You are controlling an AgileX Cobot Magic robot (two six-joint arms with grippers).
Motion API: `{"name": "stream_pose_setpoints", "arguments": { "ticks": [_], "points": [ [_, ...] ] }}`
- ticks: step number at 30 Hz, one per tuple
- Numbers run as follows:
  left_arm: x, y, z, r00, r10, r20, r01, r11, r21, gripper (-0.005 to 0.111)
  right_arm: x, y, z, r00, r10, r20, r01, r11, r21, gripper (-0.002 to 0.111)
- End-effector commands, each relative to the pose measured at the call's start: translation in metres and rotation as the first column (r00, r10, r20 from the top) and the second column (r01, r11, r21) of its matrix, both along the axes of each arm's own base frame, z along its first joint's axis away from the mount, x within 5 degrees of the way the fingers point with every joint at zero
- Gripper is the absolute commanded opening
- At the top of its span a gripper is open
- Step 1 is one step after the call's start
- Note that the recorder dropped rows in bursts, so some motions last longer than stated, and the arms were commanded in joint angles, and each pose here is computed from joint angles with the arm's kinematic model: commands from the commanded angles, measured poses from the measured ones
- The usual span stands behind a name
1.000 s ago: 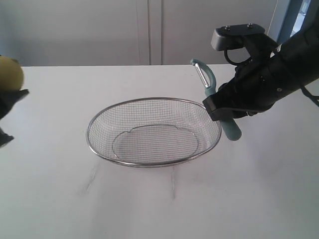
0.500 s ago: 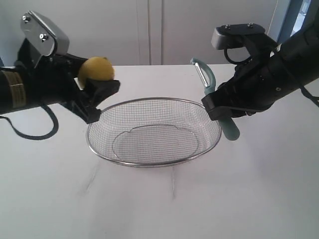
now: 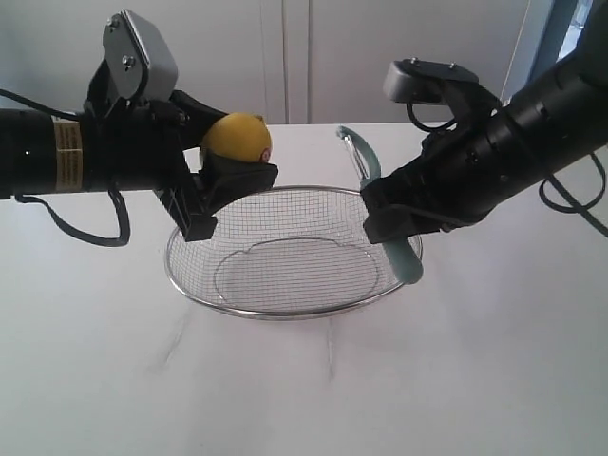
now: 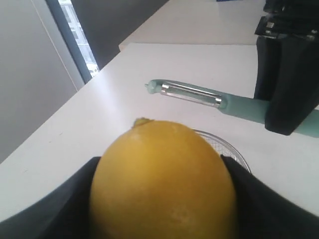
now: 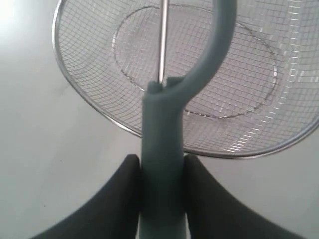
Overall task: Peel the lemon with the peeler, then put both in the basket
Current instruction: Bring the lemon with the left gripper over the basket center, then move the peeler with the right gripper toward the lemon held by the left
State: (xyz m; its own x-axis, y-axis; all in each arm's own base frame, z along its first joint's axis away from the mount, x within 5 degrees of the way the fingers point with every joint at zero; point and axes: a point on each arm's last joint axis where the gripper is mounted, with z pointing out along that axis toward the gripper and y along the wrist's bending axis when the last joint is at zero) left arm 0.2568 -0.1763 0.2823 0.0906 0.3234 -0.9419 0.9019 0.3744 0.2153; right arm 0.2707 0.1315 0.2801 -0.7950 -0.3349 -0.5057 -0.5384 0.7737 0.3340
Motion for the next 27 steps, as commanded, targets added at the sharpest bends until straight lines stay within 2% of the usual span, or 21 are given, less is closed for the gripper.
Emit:
{"name": "stream_pose_setpoints", "arguments": {
  "ticks": [1,5,17,24,27],
  "points": [
    [-0.001,0.0,0.002,1.0,-0.008,0.026,0.007,1.0,0.03,0.0,-0.006,0.013,0.006,0.994,0.102,0.029,-0.103,0.993,0.058,0.0],
    [-0.001,0.001,0.002,1.0,-0.01,0.029,0.009,0.999,0.036,0.0,-0.012,0.024,0.007,0.988,0.15,0.037,-0.153,0.986,0.072,0.0],
    [0.005,0.005,-0.002,0.997,0.067,0.033,-0.07,0.994,0.08,0.0,-0.007,0.041,0.01,0.984,0.127,0.128,-0.138,0.987,0.077,0.0],
    [0.003,0.004,-0.001,0.999,0.039,0.036,-0.042,0.996,0.077,0.0,0.007,0.048,-0.003,0.989,0.121,0.08,-0.126,0.99,0.064,0.0],
    [0.001,0.003,-0.003,0.999,0.005,0.053,-0.011,0.994,0.108,0.0,0.005,0.05,-0.002,0.988,0.136,0.072,-0.14,0.988,0.065,0.0]
  ]
}}
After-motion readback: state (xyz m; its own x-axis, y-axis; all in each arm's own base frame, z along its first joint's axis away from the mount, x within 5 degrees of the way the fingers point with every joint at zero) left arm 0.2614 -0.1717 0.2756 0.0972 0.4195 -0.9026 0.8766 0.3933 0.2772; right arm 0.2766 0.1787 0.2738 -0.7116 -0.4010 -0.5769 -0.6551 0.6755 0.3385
